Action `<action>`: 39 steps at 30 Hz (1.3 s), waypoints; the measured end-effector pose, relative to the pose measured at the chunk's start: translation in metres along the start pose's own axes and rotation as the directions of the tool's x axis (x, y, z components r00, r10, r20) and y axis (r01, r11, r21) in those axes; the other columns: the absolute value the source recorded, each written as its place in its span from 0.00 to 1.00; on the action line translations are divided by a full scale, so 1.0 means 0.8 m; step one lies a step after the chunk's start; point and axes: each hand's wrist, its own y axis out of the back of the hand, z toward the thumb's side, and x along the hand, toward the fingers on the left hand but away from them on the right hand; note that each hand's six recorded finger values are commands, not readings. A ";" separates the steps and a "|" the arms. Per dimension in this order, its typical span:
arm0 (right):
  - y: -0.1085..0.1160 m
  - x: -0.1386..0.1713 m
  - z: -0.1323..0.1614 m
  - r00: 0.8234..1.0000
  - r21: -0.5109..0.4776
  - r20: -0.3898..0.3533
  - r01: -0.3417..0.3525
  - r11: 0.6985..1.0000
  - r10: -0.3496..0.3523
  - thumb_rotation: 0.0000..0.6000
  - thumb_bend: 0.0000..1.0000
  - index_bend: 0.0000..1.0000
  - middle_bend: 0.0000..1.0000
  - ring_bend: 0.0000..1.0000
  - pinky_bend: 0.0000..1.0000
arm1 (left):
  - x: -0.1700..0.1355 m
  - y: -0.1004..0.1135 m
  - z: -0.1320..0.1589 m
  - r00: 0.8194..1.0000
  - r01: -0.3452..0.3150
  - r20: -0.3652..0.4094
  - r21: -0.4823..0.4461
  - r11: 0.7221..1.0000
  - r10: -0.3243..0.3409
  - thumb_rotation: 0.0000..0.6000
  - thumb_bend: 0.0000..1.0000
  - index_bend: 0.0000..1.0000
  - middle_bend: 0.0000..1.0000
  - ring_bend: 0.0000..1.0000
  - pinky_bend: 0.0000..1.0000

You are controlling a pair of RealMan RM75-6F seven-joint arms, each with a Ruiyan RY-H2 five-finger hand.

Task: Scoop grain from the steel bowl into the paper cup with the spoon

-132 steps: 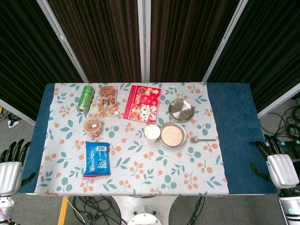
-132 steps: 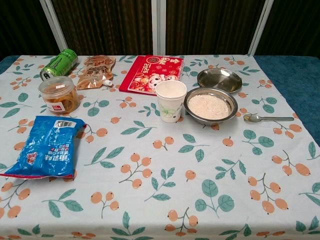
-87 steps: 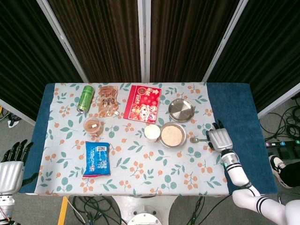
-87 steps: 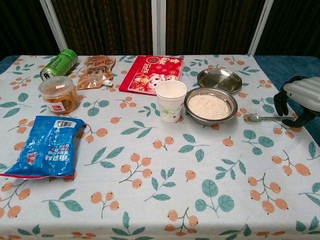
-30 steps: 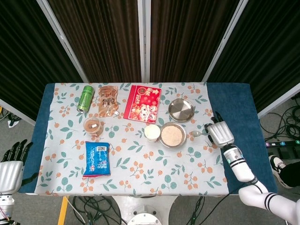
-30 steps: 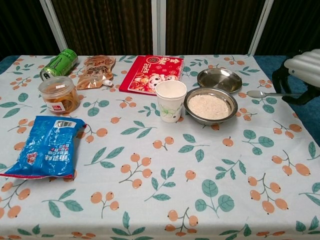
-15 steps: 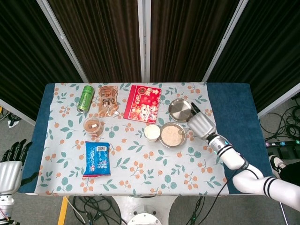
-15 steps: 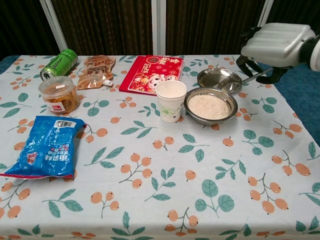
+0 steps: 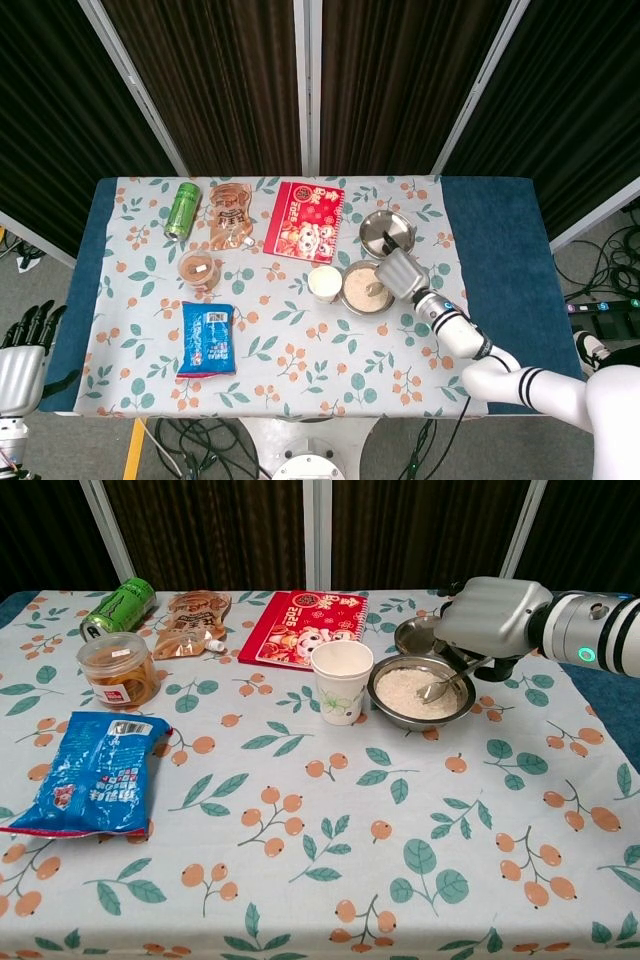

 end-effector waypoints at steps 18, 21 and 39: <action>0.009 0.017 -0.016 0.997 -0.097 0.056 0.066 0.993 -0.061 1.00 0.35 0.64 0.57 0.23 0.01 | 0.001 0.001 0.001 1.000 -0.004 0.000 0.004 1.000 0.004 1.00 0.06 0.17 0.16 0.10 0.20; 0.011 0.025 -0.024 0.995 -0.114 0.065 0.082 0.990 -0.074 1.00 0.35 0.64 0.57 0.23 0.01 | 0.001 0.003 0.002 1.000 -0.005 0.002 0.009 1.000 0.005 1.00 0.06 0.17 0.16 0.10 0.20; 0.079 0.008 -0.030 0.978 -0.152 0.075 0.202 0.967 -0.193 1.00 0.35 0.64 0.57 0.23 0.01 | 0.000 0.004 0.001 1.000 -0.005 -0.007 0.010 1.000 0.005 1.00 0.06 0.17 0.16 0.10 0.20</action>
